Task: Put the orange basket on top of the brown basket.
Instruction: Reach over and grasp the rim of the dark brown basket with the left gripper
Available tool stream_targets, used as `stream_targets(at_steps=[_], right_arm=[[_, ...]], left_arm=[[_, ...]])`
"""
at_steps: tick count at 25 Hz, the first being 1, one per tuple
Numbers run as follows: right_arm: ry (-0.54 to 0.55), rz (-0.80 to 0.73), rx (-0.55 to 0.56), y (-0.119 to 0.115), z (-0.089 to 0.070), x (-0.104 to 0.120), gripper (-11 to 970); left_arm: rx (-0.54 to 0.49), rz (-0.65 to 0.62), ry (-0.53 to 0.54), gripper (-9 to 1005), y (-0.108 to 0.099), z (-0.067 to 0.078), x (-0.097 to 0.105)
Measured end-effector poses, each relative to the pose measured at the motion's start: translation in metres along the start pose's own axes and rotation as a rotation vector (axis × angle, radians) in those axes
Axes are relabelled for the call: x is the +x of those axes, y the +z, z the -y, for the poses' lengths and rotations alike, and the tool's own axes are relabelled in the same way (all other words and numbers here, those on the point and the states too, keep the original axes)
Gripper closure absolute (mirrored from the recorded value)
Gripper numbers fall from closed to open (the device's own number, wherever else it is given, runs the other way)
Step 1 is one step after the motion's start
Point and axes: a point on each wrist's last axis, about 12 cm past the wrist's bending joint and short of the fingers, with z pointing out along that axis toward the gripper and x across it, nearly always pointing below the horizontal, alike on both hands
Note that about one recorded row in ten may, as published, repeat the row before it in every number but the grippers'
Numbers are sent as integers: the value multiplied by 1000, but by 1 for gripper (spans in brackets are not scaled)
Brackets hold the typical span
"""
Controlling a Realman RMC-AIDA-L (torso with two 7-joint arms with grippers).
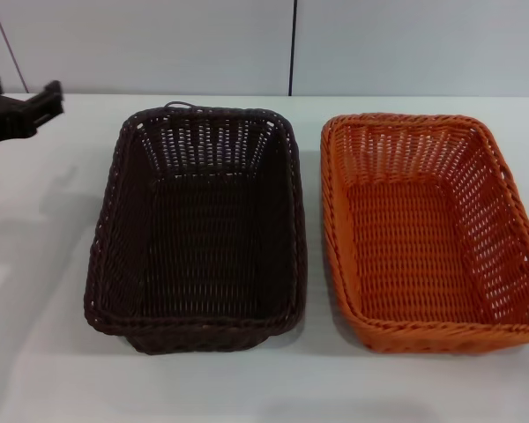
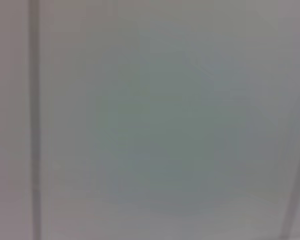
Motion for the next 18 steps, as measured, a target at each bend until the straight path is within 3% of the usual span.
stream_targets(at_steps=[1,4,5,8,12,13,18], right_arm=[[8,-1,-2,1,0,0,169],[12,-2,-2,1,0,0,170],[12,-2,-2,1,1,0,170],[13,1,-3,3,1,-1,170],[13,2,-4,3,0,-1,170],[14,4,-5,4,0,-1,170],[14,5,-6,4,0,-2,170]], left_arm=[[104,-90,-5,233,0,5,-13],[159,-135,-2,237,0,11,-18],[224,-198,20,239,0,20,-22],[257,-262,87,243,3,30,-24],[257,-262,87,248,3,30,-24],[248,-336,203,250,10,46,-18],[229,-420,236,256,24,56,-10]])
